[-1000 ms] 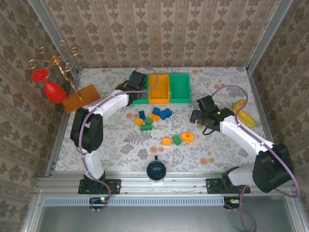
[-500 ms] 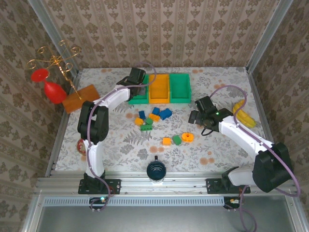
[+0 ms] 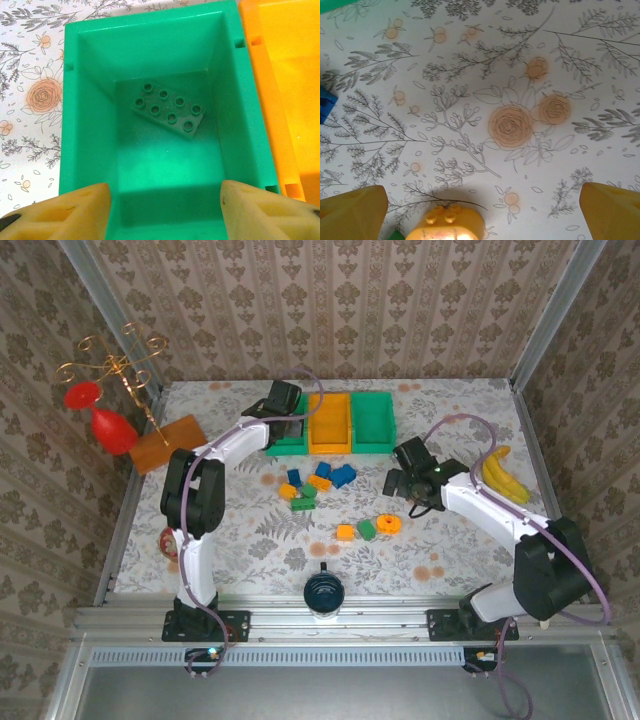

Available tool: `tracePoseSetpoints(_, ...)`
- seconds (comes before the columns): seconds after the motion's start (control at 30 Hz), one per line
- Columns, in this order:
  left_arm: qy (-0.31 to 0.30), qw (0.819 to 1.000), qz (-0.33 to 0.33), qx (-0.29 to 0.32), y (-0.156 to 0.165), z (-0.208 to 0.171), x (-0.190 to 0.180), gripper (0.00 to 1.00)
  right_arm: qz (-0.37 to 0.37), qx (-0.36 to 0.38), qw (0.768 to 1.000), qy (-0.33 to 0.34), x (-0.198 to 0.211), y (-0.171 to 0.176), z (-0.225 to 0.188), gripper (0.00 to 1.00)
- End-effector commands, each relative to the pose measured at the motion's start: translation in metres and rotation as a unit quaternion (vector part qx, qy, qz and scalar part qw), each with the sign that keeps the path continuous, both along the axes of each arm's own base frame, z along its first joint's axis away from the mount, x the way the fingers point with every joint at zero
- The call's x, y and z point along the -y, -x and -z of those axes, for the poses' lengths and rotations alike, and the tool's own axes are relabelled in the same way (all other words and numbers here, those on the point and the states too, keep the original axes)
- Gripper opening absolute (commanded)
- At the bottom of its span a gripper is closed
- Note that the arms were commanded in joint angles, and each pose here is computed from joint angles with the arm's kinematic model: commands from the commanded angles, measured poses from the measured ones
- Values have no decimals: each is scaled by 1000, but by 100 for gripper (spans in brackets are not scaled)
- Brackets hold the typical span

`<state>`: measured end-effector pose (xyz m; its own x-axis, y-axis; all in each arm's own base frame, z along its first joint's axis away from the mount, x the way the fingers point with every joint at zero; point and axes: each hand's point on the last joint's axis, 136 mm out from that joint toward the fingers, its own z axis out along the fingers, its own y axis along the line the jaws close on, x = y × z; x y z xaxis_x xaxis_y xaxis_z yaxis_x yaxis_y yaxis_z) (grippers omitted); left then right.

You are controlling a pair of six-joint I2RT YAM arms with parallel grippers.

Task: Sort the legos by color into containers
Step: Place the lego in the container, then pick up the lego from the center of the table.

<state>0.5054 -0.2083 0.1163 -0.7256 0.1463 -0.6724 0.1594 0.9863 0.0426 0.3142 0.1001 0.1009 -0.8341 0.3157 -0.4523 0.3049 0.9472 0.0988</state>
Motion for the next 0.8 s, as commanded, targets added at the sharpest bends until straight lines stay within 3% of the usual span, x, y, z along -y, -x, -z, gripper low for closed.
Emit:
tracePoseSetpoints(0.0, 27, 999, -7, 27, 6, -33, -2, 61, 0, 18, 1000, -13, -12, -12, -11, 99)
tracePoseSetpoints(0.2, 50, 997, -8, 53, 24, -63, -6, 69, -17, 24, 999, -14, -28, -21, -15, 98)
tracePoseSetpoints(0.5, 82, 992, -27, 90, 64, -92, -28, 100, -41, 13, 999, -2, -47, -29, -13, 96)
tracePoseSetpoints(0.77, 84, 989, -72, 99, 105, -82, -62, 100, -61, -1, 998, -7, -64, -34, -3, 94)
